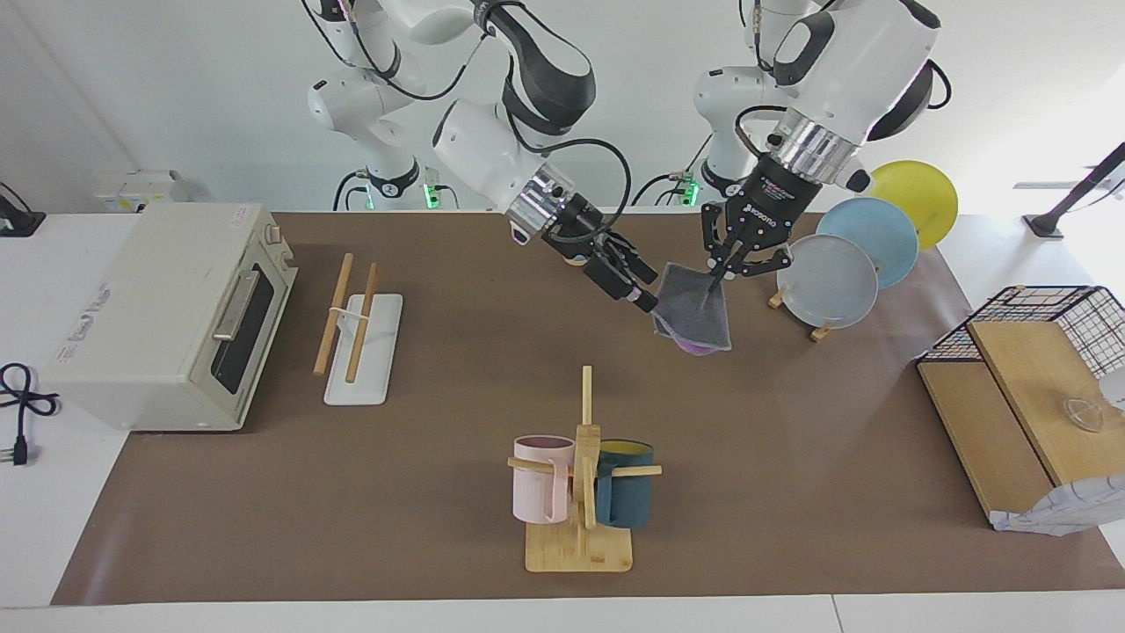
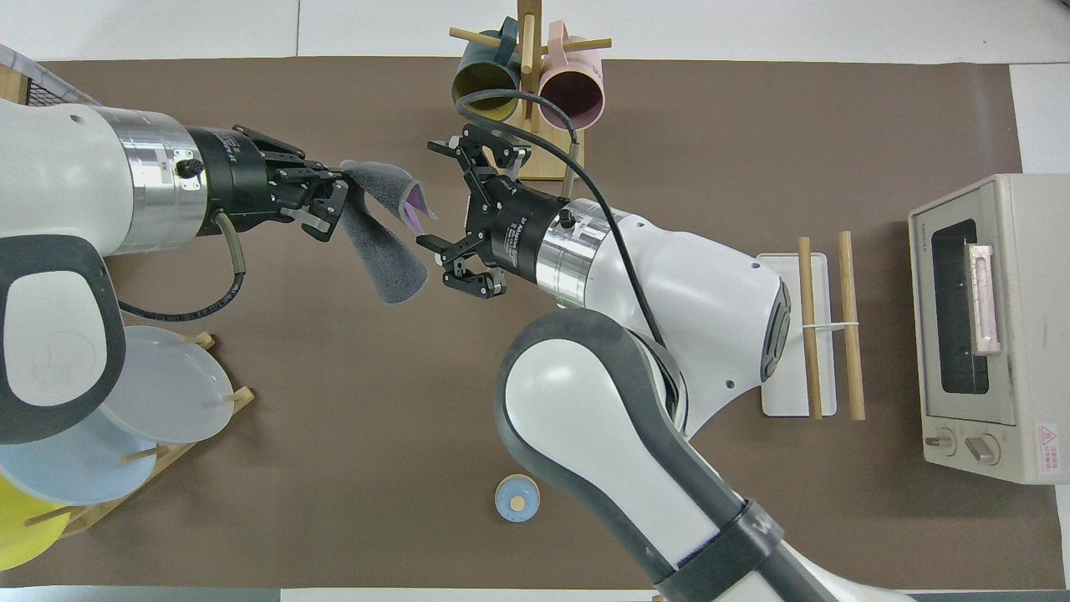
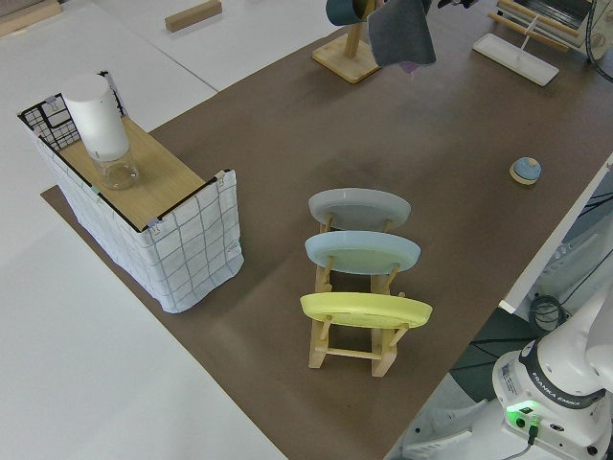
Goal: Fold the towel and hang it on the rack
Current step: 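Hold the towel with the left gripper while the right gripper grasps it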
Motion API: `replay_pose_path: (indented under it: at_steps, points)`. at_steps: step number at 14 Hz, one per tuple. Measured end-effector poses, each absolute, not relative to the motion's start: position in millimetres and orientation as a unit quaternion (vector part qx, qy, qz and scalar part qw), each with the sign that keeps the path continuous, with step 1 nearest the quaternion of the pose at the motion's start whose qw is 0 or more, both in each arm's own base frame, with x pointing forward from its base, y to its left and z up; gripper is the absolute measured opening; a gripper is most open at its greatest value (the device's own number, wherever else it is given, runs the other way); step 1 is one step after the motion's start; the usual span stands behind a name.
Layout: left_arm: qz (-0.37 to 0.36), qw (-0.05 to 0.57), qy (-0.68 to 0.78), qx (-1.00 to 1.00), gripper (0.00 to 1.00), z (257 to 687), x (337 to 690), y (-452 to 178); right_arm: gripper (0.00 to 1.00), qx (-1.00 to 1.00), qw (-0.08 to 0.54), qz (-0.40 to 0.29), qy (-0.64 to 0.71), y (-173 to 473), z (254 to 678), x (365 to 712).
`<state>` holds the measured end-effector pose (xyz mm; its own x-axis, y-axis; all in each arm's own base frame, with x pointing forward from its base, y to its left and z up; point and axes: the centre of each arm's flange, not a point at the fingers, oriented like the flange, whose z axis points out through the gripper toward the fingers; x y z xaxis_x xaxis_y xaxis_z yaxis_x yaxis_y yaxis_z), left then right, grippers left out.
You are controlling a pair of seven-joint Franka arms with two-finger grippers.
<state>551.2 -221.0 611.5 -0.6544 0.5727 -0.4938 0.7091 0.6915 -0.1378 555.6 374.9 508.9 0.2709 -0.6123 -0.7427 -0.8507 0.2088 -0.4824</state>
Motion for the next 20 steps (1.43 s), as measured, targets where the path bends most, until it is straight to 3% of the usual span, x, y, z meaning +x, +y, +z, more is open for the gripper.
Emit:
replay_pose_path:
  at_steps: [6,20]
  points:
    - [-0.167,0.213,0.904,0.331,0.02,612.9,552.1,-220.6,1.0,-0.616,0.511,0.117,0.588,389.9,503.5,574.3]
    - [-0.169,0.213,0.907,0.32,0.02,613.1,551.4,-222.6,1.0,-0.647,0.501,0.103,0.565,403.6,485.0,564.6]
